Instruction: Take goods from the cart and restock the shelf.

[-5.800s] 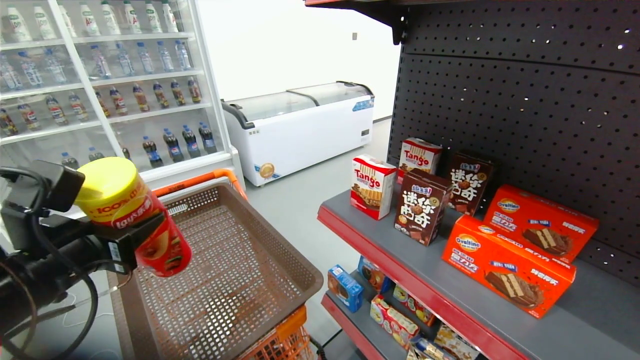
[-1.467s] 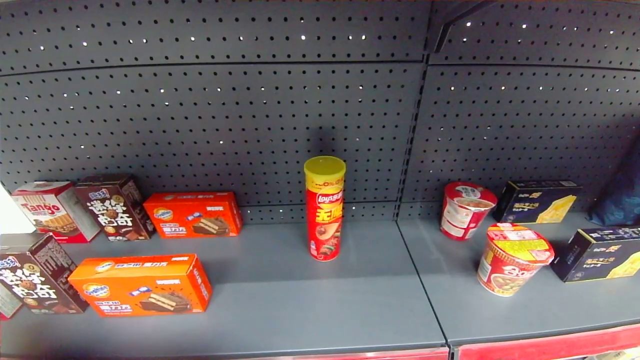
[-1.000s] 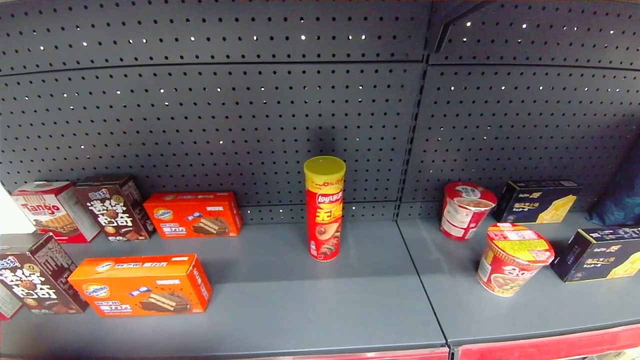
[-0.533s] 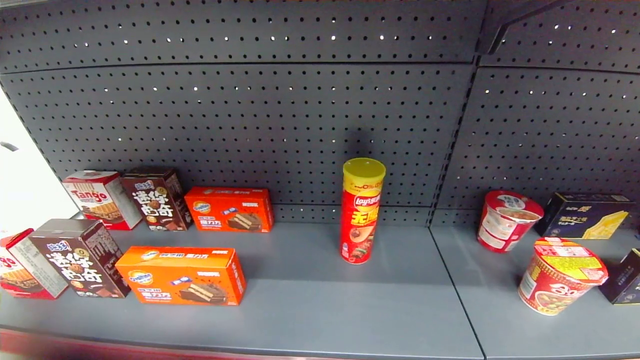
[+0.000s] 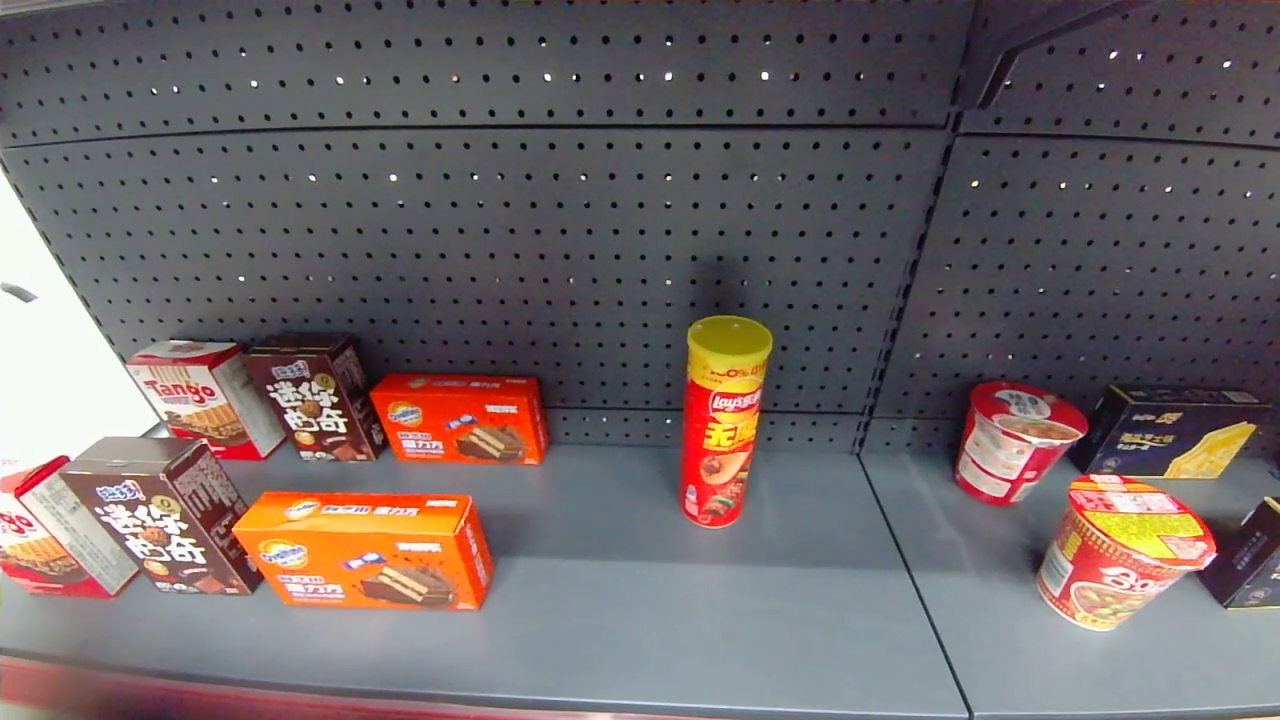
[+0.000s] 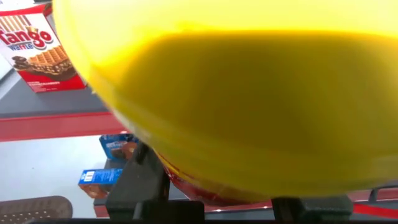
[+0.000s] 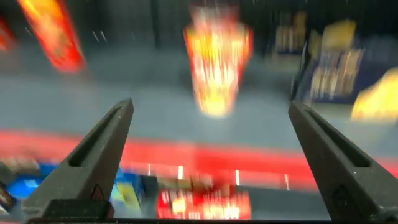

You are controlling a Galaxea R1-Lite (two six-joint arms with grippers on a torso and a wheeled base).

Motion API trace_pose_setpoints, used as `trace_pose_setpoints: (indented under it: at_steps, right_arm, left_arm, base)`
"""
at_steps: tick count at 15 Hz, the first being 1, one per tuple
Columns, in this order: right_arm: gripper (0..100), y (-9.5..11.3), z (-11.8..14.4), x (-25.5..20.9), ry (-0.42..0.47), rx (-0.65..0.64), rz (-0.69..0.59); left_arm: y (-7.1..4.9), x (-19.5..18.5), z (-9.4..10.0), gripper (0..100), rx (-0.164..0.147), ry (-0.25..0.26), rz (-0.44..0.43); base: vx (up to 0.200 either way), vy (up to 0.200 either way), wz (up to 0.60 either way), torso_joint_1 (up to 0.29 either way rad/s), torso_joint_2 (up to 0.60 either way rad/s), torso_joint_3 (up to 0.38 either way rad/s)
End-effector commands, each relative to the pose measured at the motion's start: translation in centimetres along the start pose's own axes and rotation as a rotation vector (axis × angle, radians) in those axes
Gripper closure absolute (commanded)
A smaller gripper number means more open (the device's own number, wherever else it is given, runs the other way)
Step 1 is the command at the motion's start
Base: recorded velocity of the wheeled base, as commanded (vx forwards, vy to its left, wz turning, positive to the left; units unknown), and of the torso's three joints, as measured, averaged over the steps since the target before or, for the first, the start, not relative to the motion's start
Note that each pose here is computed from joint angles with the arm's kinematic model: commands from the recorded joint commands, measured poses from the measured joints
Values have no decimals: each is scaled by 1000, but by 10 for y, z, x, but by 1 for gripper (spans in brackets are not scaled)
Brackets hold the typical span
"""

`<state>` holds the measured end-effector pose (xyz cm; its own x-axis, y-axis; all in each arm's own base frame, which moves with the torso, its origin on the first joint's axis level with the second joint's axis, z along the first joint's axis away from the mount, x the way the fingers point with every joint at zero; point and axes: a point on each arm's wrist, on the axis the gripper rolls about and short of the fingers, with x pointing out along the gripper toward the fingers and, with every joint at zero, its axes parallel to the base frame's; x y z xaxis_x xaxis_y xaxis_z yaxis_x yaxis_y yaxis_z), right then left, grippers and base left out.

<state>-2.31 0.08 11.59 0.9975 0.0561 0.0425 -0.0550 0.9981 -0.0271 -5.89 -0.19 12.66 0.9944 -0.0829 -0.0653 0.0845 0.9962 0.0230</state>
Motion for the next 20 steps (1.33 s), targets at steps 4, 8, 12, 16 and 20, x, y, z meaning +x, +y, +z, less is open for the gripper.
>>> trace_pose_setpoints:
  at_steps: [4,8,12,16,20]
  right_arm:
    - [0,3,122,47,42,-7,407]
    - [0,18,123,75,148,11,568]
    - [0,35,127,113,178,8,672]
    - [0,52,117,154,221,6,676]
    - [0,62,110,180,210,-9,773]
  left_arm:
    - [0,-2,1,100,5,-18,-1]
    - [0,-1,7,100,3,-12,2]
    - [1,0,10,100,3,-1,-12]
    - [5,13,23,100,3,11,-71]
    - [5,25,29,100,-38,3,-78]
  base:
    - [0,0,0,0,0,0]
    - [0,0,0,0,0,0]
    - [0,0,0,0,0,0]
    - [0,0,0,0,0,0]
    - [0,0,0,0,0,0]
